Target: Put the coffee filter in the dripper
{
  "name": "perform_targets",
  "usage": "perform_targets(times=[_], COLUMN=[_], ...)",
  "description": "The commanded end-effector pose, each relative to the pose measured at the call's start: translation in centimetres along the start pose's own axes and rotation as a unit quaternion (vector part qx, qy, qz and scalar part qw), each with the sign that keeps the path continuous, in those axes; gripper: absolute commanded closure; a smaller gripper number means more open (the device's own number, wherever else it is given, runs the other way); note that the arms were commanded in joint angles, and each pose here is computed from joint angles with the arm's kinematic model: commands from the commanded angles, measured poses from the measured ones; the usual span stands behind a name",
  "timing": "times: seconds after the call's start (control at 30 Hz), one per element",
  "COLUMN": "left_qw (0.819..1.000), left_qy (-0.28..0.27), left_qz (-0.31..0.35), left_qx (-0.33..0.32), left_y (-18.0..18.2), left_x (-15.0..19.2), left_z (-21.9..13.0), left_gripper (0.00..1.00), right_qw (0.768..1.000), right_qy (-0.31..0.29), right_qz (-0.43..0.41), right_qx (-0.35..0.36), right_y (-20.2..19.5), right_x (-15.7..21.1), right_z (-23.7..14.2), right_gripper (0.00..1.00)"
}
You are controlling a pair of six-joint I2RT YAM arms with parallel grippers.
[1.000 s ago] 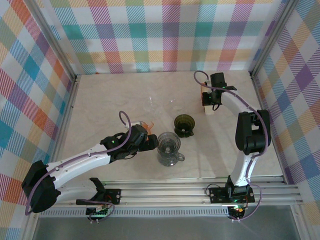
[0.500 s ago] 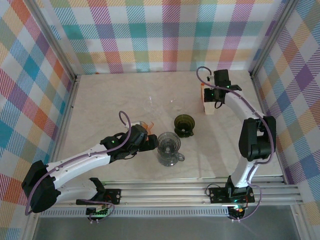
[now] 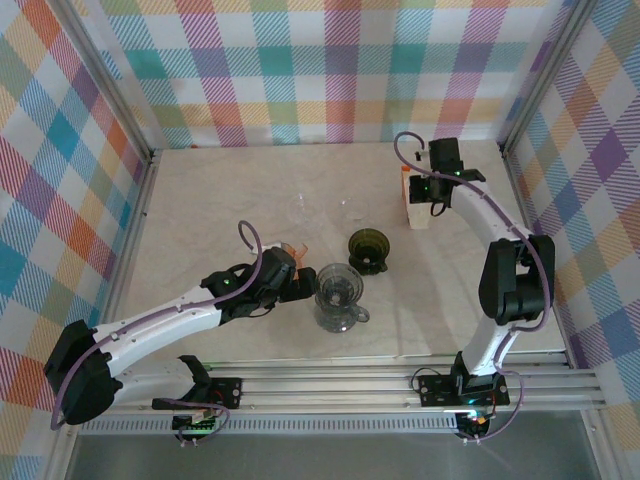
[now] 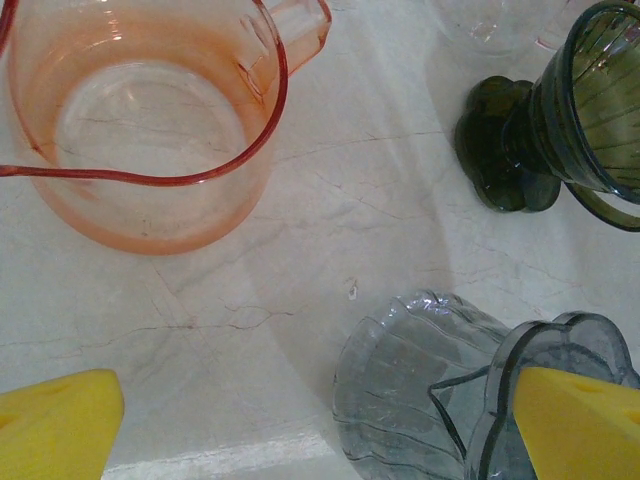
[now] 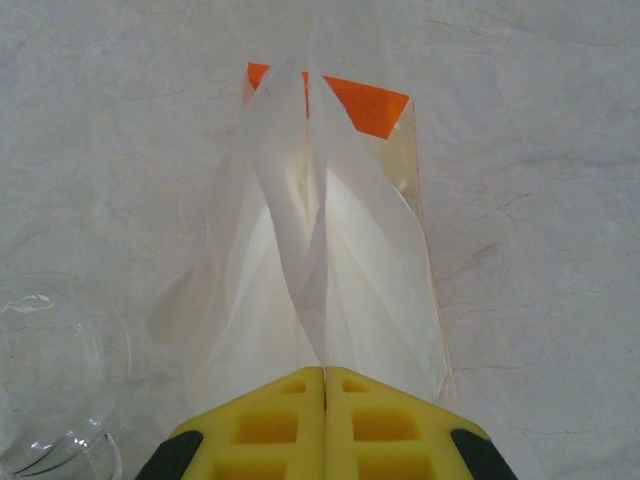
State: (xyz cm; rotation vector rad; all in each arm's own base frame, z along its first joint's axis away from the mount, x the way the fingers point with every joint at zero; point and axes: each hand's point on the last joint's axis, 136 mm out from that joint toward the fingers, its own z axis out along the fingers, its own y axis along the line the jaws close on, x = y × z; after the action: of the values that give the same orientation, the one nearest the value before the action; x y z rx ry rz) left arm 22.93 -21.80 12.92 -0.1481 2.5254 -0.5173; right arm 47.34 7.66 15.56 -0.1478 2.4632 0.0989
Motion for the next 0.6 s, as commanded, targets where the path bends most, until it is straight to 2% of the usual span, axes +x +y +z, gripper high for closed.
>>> perform_targets(times=[0.0,0.17,0.4,0.57], left_qw=[1.000,1.000,1.000,1.000], left_qy=[0.001,0.003,0.012,0.014], left_qz=[-0.005,-0.003,0.000,-0.002], left_qx=[0.003,0.002,-0.001,0.005], left_y=[-0.6,-0.7,-0.8,-1.2], left_x=[-0.5,-0.5,-0.2,-0.2], left_z=[-0.3,0.0,0.6,0.6], left_gripper=[0.00,0.00,0.00,0.00], right_qw=[1.000,0.999,0.999,1.000], right_qy=[0.026,0.040,0.033,-0.001], right_qz=[0.007,0.015,0.019,0.029], right_qx=[-0.003,-0.003,-0.003,-0.009], right_y=[0.0,0.0,-0.1,0.2], right_x=[1.7,2.7,2.6,1.0], right_z=[1.9,3.5,3.1,0.5], right_gripper=[1.00,0.98,0.65,0.57])
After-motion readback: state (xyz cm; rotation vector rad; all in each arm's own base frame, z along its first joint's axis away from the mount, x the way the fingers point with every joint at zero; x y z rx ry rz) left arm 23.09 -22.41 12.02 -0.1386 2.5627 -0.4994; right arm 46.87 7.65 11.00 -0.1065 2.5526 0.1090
